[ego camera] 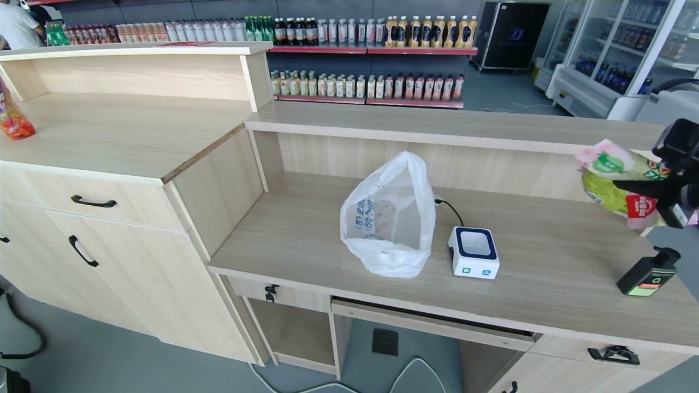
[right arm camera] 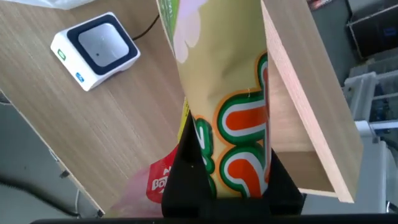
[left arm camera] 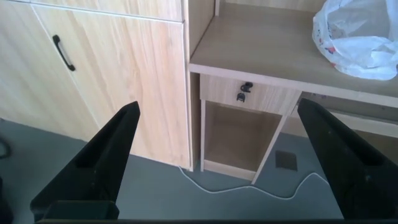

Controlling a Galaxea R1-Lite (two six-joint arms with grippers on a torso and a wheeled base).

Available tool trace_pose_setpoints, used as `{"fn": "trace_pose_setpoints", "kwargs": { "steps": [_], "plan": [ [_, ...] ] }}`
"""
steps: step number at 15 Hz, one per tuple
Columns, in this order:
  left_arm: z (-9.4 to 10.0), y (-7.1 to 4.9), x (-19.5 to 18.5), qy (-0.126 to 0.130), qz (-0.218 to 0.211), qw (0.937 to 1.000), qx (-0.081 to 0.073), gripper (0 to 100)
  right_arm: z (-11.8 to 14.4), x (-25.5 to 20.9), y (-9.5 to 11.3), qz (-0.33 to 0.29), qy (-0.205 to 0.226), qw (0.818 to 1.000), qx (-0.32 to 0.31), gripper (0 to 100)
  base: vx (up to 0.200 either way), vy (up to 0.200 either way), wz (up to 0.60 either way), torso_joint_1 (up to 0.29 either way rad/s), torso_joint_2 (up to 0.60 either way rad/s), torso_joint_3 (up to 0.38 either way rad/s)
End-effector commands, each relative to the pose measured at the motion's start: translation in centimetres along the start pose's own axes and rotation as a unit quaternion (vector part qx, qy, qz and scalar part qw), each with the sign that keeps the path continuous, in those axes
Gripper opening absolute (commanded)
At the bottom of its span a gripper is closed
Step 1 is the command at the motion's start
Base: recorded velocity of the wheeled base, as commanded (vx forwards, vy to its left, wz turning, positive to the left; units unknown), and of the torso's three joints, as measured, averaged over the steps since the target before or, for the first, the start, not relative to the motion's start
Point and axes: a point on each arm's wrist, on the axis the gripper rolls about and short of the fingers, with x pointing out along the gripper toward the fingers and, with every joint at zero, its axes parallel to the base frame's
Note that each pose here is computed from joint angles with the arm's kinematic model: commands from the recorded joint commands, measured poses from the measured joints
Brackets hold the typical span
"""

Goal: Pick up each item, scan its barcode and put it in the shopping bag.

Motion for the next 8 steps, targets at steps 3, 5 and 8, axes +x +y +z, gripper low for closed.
{"fn": "trace_pose_setpoints", "kwargs": {
  "steps": [3, 5, 8],
  "plan": [
    [0.0, 0.0, 0.0, 0.0, 0.001, 1.0, 0.0, 100, -0.8, 5.3, 2.1, 0.065, -0.022, 0.998, 0.003, 0, 0.0, 0.0, 0.0, 0.0, 0.0, 0.0],
    [0.0, 0.0, 0.0, 0.0, 0.001, 1.0, 0.0, 100, -1.3, 6.3, 2.9, 0.088, -0.028, 0.996, 0.011, 0, 0.0, 0.0, 0.0, 0.0, 0.0, 0.0],
    [0.0, 0.0, 0.0, 0.0, 0.001, 1.0, 0.0, 100, -1.6, 8.4, 3.4, 0.127, -0.083, 0.988, 0.012, 0, 0.0, 0.0, 0.0, 0.0, 0.0, 0.0]
  ]
}}
